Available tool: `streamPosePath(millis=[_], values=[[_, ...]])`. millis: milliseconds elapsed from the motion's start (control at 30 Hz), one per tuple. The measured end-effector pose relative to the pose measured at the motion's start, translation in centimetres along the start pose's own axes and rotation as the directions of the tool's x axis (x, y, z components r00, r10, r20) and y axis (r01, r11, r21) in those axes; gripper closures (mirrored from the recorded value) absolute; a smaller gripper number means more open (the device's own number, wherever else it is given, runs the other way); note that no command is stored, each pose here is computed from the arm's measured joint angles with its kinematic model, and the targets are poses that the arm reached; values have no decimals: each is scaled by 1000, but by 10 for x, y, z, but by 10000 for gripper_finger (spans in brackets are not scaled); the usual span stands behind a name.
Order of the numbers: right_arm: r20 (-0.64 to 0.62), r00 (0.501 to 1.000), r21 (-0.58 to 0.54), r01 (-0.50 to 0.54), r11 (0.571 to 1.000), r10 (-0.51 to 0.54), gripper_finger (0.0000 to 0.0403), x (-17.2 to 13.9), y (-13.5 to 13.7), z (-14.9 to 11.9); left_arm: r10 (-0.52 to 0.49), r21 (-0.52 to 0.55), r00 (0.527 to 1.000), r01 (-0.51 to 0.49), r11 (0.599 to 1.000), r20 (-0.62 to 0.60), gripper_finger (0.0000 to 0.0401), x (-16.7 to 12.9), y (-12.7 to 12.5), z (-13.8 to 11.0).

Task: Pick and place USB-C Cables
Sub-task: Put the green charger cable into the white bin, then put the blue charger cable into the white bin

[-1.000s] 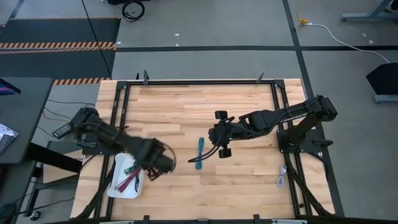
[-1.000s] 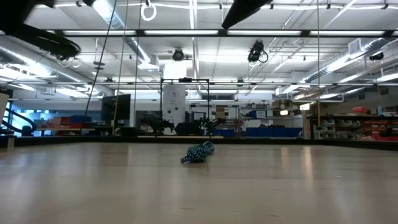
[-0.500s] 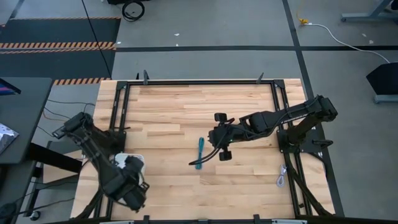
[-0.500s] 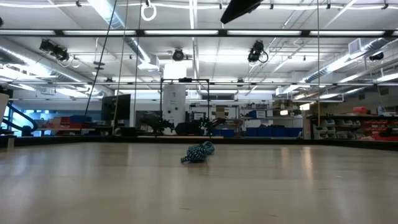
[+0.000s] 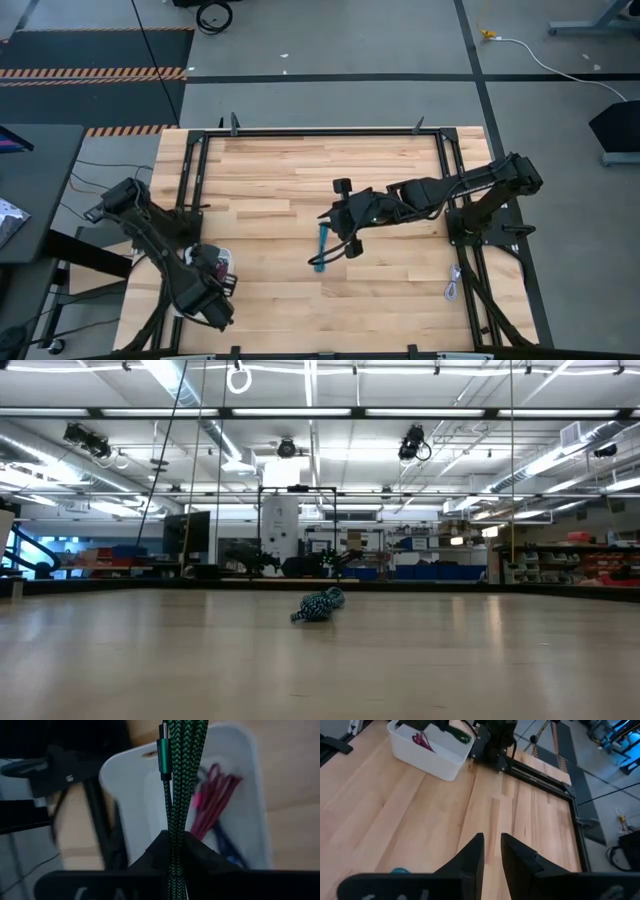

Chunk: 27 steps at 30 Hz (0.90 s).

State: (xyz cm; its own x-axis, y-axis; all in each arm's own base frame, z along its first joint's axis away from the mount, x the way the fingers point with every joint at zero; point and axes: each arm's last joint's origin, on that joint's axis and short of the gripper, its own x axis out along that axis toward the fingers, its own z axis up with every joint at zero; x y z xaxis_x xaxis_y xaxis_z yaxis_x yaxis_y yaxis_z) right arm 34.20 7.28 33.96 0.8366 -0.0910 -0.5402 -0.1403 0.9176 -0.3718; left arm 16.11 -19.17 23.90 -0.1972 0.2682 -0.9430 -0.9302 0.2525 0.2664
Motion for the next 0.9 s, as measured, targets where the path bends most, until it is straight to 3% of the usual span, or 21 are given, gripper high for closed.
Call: streamPosePath(millis=[300, 567, 900], values=[[-19, 1000, -19, 4, 1000, -4, 331, 1, -3, -3, -15, -89, 999, 12, 996, -34, 367, 15, -11, 14], [-48, 999, 22, -5, 1000, 6, 331, 1, -2, -6, -58, -66, 997, 54, 996, -55, 361, 27, -17, 12], [-47, 999, 20, -12, 1000, 13, 331, 0, 0, -5, -51, -70, 995, 45, 997, -87, 286, 27, -17, 11]])
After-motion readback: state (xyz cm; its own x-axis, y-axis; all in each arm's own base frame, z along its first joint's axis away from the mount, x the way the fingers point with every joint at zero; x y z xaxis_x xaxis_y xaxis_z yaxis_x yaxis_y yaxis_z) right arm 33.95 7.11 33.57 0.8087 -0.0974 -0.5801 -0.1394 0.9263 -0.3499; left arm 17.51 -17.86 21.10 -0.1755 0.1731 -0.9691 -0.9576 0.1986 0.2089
